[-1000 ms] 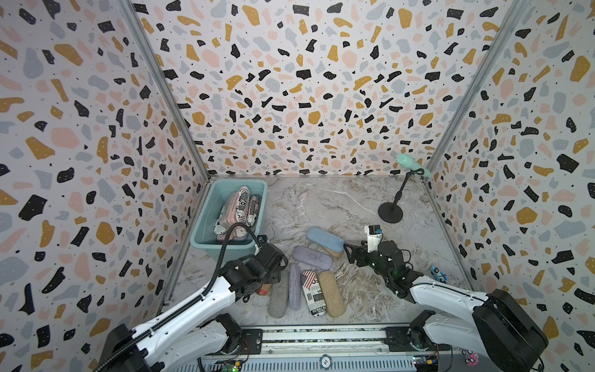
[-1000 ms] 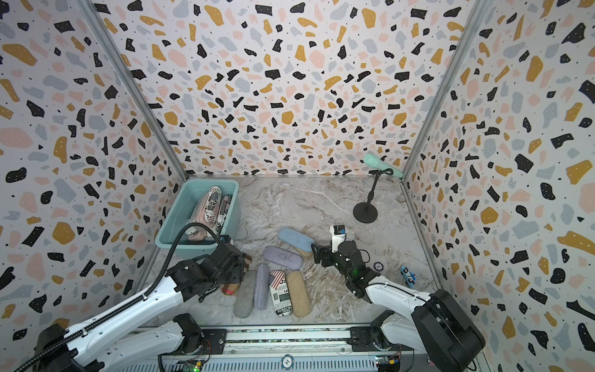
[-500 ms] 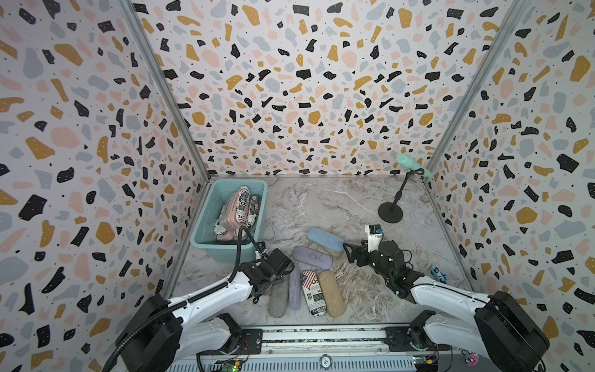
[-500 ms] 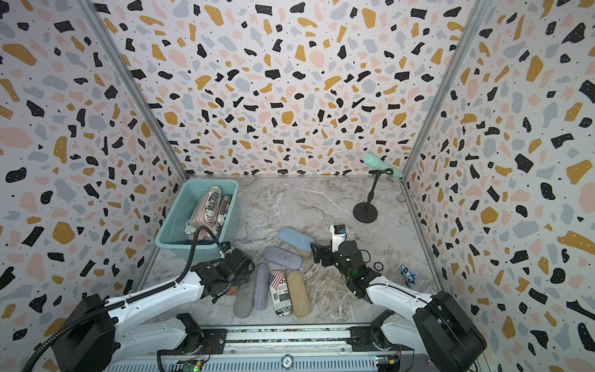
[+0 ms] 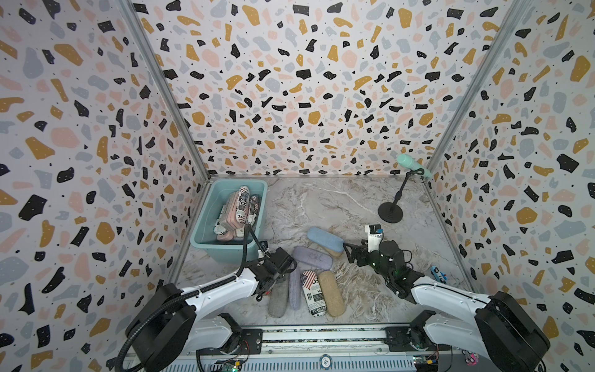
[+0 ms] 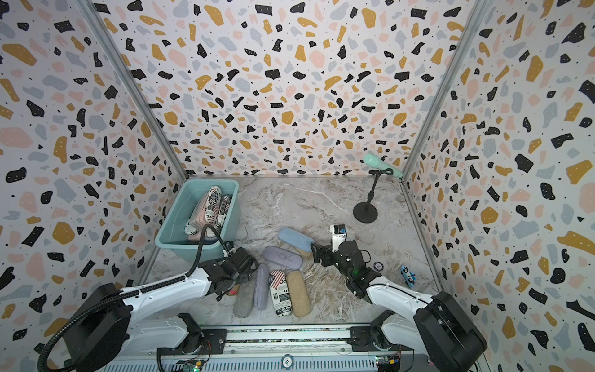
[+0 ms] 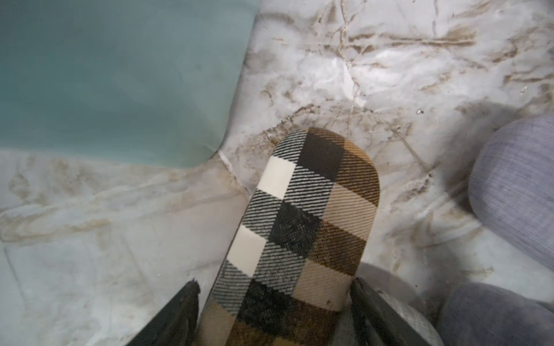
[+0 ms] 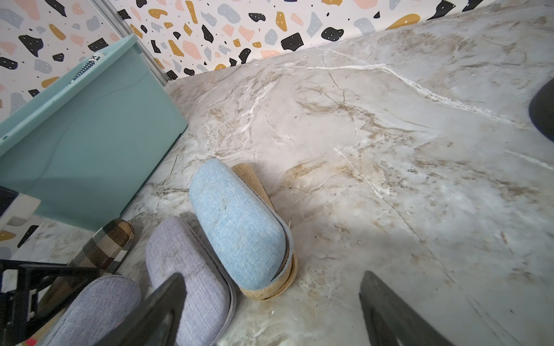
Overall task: Put the glasses cases into the storage boxes
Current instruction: Pick up the glasses case at the center of the board, then place the glasses case in the storage box, then move the glasses case to the center of the board.
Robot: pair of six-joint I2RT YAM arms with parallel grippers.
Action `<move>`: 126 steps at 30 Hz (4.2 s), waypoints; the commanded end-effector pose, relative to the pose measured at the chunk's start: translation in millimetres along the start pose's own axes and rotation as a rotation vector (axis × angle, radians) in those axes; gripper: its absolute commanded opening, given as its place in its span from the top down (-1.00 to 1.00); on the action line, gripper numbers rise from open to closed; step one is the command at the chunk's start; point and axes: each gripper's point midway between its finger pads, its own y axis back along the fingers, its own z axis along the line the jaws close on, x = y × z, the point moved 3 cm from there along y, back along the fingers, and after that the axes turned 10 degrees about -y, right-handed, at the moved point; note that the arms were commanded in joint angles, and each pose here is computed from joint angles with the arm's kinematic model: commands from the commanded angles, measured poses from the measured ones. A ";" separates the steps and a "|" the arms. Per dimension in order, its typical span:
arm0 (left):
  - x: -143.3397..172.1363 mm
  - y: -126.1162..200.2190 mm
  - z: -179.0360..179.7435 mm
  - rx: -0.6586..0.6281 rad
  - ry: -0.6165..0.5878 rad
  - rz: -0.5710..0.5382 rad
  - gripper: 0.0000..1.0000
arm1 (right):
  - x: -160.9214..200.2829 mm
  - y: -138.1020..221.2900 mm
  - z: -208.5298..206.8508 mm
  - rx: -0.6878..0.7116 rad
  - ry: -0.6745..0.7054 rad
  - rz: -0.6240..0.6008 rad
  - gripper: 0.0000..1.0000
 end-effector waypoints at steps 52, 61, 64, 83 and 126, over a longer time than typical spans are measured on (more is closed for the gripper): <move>-131.3 106.9 -38.9 0.040 -0.207 -0.374 -0.08 | -6.1 18.4 67.9 -0.422 0.056 -0.009 -0.77; -182.2 146.4 43.2 -0.195 -0.136 -0.404 -0.07 | -2.4 15.9 69.3 -0.440 0.046 0.009 -0.74; -198.3 159.5 80.4 -0.301 -0.078 -0.430 -0.07 | -3.8 16.8 68.2 -0.429 0.049 0.000 -0.74; -259.5 78.7 171.6 -0.401 0.011 -0.362 -0.11 | -8.2 18.4 63.5 -0.387 0.051 -0.019 -0.74; -305.1 120.4 163.0 -0.048 0.228 -0.603 -0.14 | -7.8 11.8 53.0 -0.305 0.044 -0.033 -0.70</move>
